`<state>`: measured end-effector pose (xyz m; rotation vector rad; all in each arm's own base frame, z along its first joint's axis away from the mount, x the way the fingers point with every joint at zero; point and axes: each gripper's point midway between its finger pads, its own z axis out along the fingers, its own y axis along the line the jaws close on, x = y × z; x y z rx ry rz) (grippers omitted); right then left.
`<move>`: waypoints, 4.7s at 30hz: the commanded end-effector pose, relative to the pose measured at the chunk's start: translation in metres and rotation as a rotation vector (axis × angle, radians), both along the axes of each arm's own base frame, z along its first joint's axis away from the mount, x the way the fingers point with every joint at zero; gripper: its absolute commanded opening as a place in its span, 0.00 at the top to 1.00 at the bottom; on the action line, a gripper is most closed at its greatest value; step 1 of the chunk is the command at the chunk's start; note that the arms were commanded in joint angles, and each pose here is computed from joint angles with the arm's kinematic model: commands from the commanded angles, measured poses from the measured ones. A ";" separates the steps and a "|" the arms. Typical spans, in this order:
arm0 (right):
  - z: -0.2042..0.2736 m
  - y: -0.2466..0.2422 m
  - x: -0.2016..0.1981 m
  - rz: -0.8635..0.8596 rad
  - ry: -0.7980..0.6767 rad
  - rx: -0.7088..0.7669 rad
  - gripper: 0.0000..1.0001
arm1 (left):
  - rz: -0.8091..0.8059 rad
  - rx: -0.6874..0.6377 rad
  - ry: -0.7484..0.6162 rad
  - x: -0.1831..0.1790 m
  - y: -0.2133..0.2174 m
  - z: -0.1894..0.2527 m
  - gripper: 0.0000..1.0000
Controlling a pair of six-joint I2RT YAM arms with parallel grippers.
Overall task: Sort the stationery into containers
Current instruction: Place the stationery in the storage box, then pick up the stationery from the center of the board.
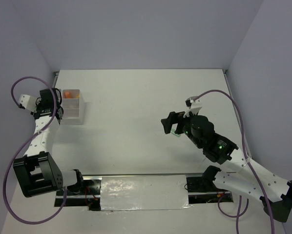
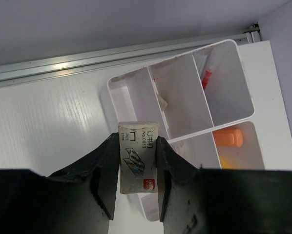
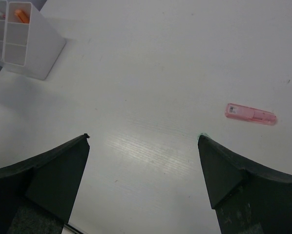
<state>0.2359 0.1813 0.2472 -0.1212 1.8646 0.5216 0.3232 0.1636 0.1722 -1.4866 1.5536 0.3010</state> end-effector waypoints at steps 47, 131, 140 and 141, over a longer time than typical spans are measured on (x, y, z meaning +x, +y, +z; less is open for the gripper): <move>0.017 0.011 -0.009 0.101 -0.079 0.071 0.00 | 0.097 0.081 -0.006 0.032 0.040 -0.048 0.42; -0.001 0.196 -0.005 0.185 0.170 0.026 1.00 | -1.453 -0.410 -0.547 -0.072 -0.325 0.079 0.11; -0.003 0.220 -0.015 0.262 0.165 -0.034 1.00 | -1.452 -0.418 -0.554 -0.067 -0.328 0.077 0.18; -0.003 0.221 -0.014 0.259 0.164 -0.037 1.00 | -1.459 -0.420 -0.561 -0.067 -0.329 0.079 0.18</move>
